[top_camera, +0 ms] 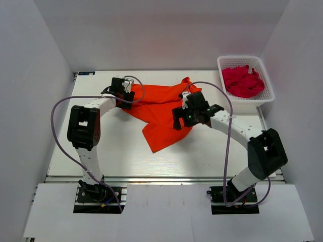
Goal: Fold and stack the t-shirts
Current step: Flatten out the tshirt
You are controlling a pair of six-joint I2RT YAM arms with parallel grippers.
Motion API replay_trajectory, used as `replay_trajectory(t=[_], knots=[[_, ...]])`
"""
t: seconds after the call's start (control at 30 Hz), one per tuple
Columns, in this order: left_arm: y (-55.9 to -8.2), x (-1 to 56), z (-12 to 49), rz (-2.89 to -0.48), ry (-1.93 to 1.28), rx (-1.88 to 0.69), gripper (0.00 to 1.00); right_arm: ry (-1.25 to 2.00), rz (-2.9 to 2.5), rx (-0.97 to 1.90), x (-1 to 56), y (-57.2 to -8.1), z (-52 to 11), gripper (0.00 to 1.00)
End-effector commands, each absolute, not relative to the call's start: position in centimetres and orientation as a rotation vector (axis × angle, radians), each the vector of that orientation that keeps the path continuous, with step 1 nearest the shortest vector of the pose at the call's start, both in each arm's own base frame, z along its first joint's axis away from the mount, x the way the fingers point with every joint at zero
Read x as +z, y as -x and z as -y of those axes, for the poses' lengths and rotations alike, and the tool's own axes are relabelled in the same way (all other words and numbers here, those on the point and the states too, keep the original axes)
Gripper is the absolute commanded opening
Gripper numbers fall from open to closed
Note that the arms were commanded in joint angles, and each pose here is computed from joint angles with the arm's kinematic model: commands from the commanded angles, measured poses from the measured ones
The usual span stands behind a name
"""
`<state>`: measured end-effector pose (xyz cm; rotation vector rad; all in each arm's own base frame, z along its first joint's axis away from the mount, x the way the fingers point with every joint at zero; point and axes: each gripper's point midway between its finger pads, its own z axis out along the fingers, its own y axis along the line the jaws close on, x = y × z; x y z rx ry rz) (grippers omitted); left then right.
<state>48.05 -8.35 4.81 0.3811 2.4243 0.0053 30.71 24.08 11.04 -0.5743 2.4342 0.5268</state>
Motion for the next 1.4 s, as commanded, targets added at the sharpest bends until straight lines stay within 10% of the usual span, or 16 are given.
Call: replay_trajectory(t=[0.0,0.4,0.5,0.6,1.37], knots=[[-49.2,6.9,9.6,-2.333,-0.465,-0.053,0.73,0.623,-2.521,0.466,8.9,-28.4,-24.2,0.9],[-50.8,4.8,10.1,-2.35,-0.438,-0.136,0.53,0.974,-2.452,0.455,7.7,-23.5,-27.7,0.9],[-51.2,5.1,10.2,-2.328,-0.435,-0.135,0.38,1.037,-2.437,0.458,7.3,-22.6,-28.5,0.9],[-51.4,5.6,11.0,-2.304,-0.412,-0.189,0.0,1.143,-2.392,0.445,6.7,-21.7,-30.0,0.9],[-45.2,10.1,11.5,-2.251,-0.131,-0.355,0.0,1.336,-2.181,0.349,3.7,-21.9,-36.5,0.8]])
